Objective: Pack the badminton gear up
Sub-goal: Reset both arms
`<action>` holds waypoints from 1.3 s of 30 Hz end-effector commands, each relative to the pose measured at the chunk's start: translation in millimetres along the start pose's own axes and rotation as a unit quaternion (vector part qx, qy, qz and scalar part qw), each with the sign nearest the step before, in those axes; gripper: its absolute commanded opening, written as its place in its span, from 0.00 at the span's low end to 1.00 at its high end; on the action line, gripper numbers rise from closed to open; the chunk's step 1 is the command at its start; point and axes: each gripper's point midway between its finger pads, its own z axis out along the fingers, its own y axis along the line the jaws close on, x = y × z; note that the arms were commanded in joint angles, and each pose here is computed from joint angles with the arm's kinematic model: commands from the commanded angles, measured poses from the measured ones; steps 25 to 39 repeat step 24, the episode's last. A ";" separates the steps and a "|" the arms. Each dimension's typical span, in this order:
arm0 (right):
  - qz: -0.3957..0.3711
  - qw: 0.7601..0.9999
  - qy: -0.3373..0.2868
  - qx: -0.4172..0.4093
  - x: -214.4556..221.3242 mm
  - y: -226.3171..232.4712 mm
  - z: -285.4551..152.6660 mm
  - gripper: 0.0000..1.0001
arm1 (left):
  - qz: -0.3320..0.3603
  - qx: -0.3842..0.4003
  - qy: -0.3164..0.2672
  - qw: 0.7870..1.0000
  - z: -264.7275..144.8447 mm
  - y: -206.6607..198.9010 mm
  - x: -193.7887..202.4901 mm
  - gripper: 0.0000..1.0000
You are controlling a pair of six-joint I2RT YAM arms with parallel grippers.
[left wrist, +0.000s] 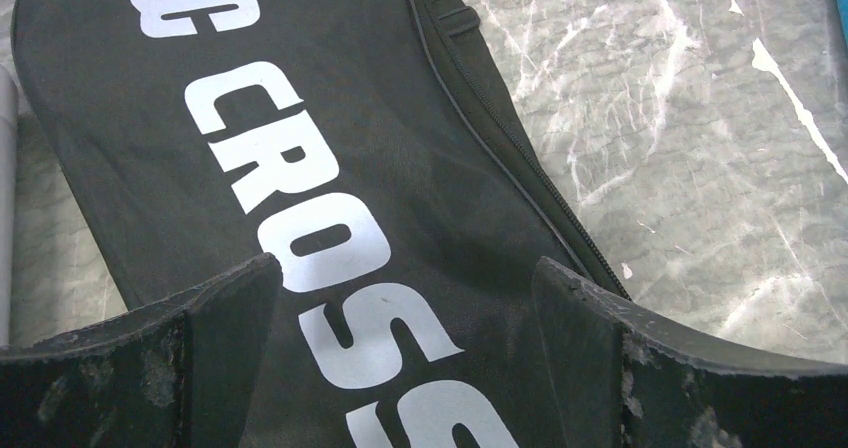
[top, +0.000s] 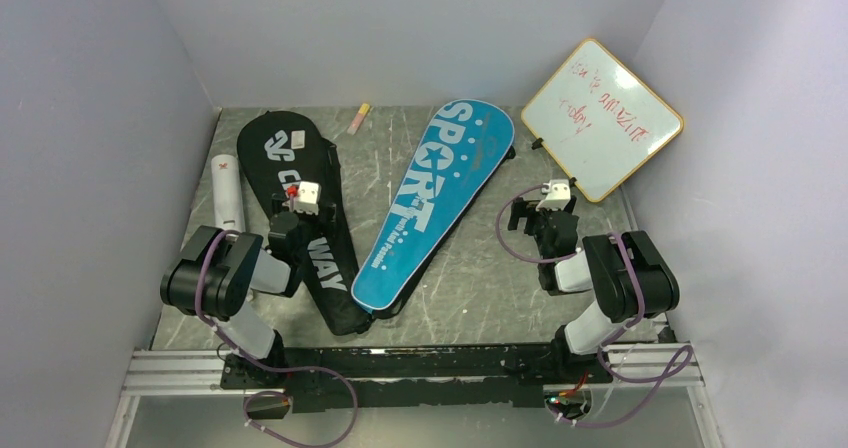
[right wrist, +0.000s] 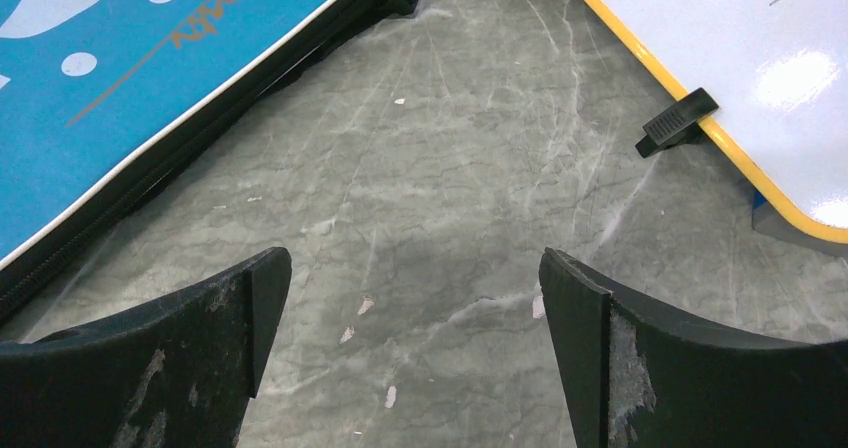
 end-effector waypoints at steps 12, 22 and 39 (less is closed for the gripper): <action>-0.004 1.000 -0.025 -0.011 -13.4 4.2 4.3 1.00 | 0.002 -0.012 -0.031 0.999 3.9 5.4 -17.8 1.00; -0.005 1.000 -0.015 -0.012 -10.3 5.2 8.6 1.00 | 0.002 -0.012 -0.032 0.999 3.8 5.6 -18.2 1.00; -0.004 1.000 -0.025 -0.009 -13.4 3.7 4.0 1.00 | 0.002 -0.012 -0.032 0.999 3.7 5.4 -18.0 1.00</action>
